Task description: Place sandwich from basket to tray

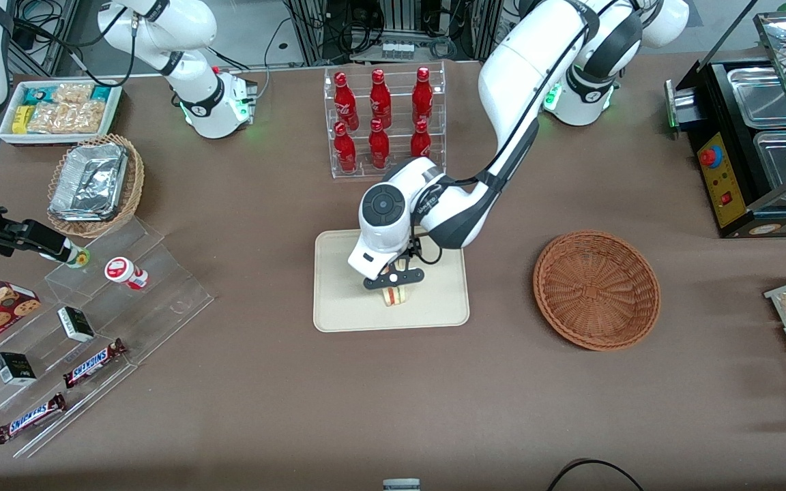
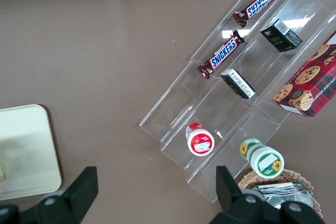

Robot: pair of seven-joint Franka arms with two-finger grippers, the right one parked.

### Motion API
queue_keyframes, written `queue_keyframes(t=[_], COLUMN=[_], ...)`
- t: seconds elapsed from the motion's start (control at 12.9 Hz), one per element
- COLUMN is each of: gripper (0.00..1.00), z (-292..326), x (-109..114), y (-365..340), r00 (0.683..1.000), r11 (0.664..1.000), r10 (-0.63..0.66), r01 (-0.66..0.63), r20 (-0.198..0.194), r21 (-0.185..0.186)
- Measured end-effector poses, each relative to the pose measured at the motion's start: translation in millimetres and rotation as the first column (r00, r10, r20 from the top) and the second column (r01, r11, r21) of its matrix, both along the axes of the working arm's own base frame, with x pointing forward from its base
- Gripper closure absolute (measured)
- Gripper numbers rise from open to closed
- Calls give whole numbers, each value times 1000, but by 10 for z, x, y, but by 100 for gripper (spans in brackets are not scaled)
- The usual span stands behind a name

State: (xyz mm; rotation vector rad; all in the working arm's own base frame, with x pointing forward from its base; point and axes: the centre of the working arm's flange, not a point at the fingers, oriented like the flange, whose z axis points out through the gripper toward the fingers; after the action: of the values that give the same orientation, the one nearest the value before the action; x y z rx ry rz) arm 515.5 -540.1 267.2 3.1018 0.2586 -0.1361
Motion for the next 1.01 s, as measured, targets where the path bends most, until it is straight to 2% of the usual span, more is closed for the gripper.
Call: queue_keyframes(t=[0.54, 0.78, 0.85, 1.01], gripper=[0, 0, 0, 0], z=[975, 1195, 1233, 1282], x=[217, 339, 400, 581], y=[253, 599, 720, 1077], r00=[999, 999, 999, 998], r11=[1000, 995, 994, 993], r10=[-23, -35, -45, -66], r01=[23, 35, 46, 68], r20=[25, -3, -9, -24], r21=[19, 92, 102, 99])
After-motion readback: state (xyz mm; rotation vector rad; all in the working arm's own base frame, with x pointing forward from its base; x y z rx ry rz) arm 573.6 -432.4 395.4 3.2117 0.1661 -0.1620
